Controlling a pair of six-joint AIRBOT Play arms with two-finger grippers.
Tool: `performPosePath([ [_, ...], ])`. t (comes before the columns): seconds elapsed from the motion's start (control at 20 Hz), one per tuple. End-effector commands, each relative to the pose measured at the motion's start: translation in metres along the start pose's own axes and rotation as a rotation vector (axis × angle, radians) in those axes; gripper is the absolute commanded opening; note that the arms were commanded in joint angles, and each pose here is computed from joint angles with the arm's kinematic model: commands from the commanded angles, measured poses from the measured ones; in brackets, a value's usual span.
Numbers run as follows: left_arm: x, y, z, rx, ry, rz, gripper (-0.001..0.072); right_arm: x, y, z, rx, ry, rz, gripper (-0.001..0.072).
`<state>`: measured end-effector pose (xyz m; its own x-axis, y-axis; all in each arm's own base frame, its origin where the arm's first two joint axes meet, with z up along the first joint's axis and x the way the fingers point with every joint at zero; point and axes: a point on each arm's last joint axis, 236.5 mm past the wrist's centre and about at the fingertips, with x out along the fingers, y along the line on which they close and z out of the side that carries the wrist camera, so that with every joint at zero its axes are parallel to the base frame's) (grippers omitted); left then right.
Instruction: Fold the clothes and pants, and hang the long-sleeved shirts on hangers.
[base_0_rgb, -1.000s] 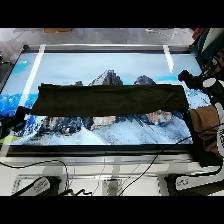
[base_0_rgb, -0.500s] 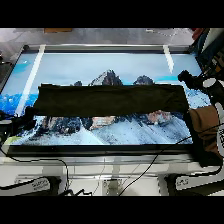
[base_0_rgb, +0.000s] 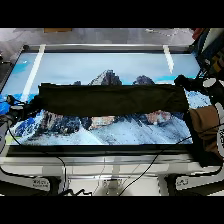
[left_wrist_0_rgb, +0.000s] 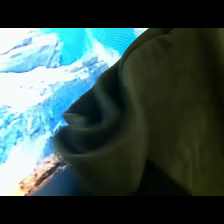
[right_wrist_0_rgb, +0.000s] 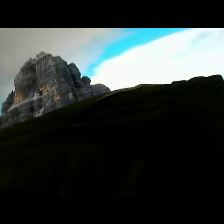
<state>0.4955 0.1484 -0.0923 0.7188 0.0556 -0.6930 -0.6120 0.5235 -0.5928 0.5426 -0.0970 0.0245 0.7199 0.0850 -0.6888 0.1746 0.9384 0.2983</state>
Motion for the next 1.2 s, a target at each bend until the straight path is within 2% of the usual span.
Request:
performPosePath([
  [0.0, 0.001, -0.018, 0.016, 0.014, -0.046, -0.027, 0.0021, -0.005, 0.015, -0.025, -0.163, 0.108, 0.053, 0.0515],
  [0.1, -0.012, -0.032, 0.027, 0.027, -0.074, -0.054, 0.002, -0.009, 0.039, -0.032, -0.259, 0.129, 0.097, 0.0236],
  [0.15, -0.022, -0.041, 0.034, 0.049, -0.096, -0.069, 0.002, -0.009, 0.057, -0.031, -0.281, 0.119, 0.12, 0.0209],
  [0.25, -0.048, -0.062, 0.05, 0.129, -0.146, -0.098, 0.002, -0.005, 0.099, -0.016, -0.298, 0.039, 0.168, 0.0204],
  [0.3, -0.064, -0.073, 0.056, 0.185, -0.168, -0.111, 0.002, -0.003, 0.123, -0.009, -0.306, -0.017, 0.19, 0.0064],
  [0.35, -0.082, -0.084, 0.062, 0.258, -0.191, -0.12, 0.002, -0.001, 0.147, -0.004, -0.308, -0.064, 0.212, 0.0035],
  [0.5, -0.14, -0.114, 0.074, 0.424, -0.254, -0.149, 0.002, -0.004, 0.234, -0.014, -0.324, -0.144, 0.303, 0.0034],
  [0.65, -0.204, -0.148, 0.081, 0.485, -0.332, -0.217, 0.002, -0.02, 0.331, -0.045, -0.347, -0.181, 0.433, 0.0033],
  [0.9, -0.3, -0.187, 0.08, 0.538, -0.453, -0.327, 0.0021, -0.034, 0.462, -0.135, -0.387, -0.005, 0.648, 0.0032],
  [1.15, -0.337, -0.204, 0.065, 0.507, -0.451, -0.421, 0.0021, -0.047, 0.555, -0.254, -0.417, 0.243, 0.784, 0.0032],
])
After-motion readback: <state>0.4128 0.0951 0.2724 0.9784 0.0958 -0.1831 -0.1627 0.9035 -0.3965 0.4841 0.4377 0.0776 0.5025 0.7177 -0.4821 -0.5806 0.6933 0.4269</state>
